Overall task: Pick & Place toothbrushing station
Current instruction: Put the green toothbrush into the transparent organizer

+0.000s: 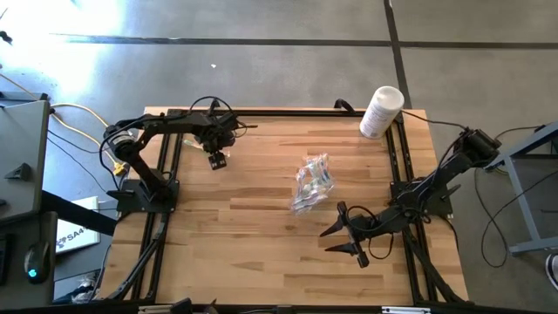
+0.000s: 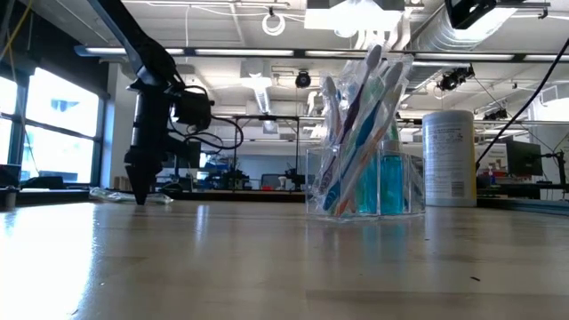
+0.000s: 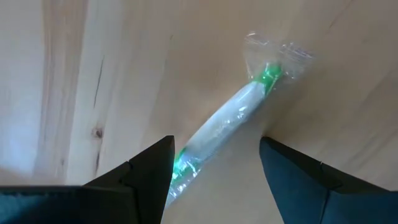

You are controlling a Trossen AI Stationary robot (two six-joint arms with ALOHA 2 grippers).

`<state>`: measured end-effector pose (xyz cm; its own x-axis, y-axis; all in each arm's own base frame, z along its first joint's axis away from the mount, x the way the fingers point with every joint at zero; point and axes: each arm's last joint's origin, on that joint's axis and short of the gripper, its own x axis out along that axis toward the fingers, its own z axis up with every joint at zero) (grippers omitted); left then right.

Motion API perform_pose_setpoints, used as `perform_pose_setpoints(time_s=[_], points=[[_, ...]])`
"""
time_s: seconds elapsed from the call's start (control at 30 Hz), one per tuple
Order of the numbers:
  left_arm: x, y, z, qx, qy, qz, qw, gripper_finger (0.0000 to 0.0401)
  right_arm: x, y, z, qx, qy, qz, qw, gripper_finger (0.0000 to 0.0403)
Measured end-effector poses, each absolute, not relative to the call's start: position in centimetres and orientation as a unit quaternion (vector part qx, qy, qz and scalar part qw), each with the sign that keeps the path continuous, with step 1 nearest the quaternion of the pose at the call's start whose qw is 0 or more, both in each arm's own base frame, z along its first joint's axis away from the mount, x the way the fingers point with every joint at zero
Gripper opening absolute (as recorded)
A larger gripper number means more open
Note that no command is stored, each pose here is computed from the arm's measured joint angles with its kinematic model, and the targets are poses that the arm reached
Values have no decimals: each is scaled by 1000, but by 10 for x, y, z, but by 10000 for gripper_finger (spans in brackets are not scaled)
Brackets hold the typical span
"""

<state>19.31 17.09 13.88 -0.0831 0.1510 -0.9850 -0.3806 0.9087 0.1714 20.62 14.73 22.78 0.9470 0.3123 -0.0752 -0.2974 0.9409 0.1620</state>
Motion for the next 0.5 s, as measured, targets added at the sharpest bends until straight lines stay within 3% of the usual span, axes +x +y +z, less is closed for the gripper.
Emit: perform_pose_setpoints(time_s=[0.13,0.23,0.5], points=[[188,169,128,-131,709,223,656,225,206,148,227,74,51,155,984,183],[184,169,123,-183,699,215,657,192,206,148,227,74,52,156,984,183],[186,165,122,-211,693,198,660,27,206,147,227,73,52,155,984,183]])
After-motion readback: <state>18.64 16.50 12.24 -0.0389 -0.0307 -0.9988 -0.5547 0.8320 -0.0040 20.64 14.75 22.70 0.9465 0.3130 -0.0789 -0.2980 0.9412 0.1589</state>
